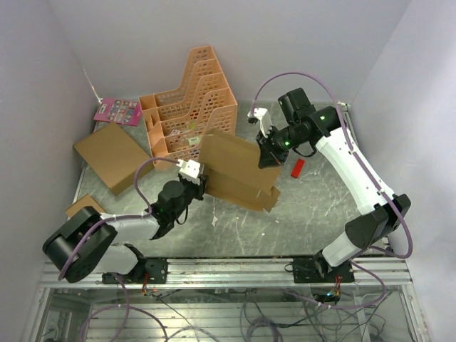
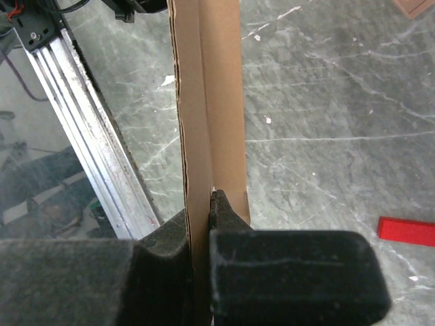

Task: Fold the paper box

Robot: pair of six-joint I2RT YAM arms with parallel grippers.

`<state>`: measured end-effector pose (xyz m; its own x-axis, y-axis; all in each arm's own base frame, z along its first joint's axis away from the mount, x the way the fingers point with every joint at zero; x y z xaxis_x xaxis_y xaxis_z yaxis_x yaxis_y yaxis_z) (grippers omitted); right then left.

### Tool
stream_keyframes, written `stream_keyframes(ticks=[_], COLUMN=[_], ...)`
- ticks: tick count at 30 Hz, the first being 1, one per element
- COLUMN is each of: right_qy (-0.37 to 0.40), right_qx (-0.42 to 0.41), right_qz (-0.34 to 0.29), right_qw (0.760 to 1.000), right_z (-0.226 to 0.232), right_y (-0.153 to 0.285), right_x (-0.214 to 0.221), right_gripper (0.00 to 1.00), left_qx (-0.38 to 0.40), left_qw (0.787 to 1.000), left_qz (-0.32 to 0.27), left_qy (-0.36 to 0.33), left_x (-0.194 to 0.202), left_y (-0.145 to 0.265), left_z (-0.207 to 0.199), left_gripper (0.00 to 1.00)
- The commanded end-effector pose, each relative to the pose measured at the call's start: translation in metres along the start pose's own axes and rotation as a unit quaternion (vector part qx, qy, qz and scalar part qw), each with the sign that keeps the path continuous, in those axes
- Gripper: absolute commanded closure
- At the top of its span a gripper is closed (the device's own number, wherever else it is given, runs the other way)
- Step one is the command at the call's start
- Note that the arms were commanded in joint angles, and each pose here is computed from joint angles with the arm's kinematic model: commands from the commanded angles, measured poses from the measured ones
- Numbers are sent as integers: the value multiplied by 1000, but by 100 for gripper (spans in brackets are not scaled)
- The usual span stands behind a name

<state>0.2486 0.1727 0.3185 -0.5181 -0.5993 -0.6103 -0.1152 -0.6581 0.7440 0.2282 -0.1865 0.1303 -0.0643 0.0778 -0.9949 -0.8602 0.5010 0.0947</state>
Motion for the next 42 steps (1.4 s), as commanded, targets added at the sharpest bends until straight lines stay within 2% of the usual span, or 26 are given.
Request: stream_keyframes(ticks=[1,13,20,27,42], right_qy=[-12,-123,-109,-85,-98], right_qx=[-17,-80,-134,-142,-147], right_qz=[-41,-39,-60,-76,-56], right_qw=[999,988,983,983,983], right_z=[-5,-39,-29,-21,-26], right_y=[-12,-37,-35,-34,-50], right_x=[-12,26,34,44,60], right_gripper=[100,100,100,100,100], left_qx=[98,134,129,108,82], left_qw=[995,977,966,966,967], left_qz=[12,154,218,231,242], left_qy=[20,66,57,35,6], left_x=[-24,-10,8,19,28], left_y=[1,-11,-18,-19,-27], left_z=[-26,-29,-28,-23,-16], left_gripper=[73,74,73,70,66])
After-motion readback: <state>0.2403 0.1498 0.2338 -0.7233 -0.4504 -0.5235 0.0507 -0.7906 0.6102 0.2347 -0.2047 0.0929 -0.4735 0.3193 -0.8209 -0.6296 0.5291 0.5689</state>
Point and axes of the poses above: each gripper's point midway between its finger pads, its own y axis back along the fingers, its own z axis along the line the jaws close on, x = y × z, the point moved 8 cm from there along y, back along the fingers, and after that the axes turned 6 degrees about -y, right-handed, at the moved point
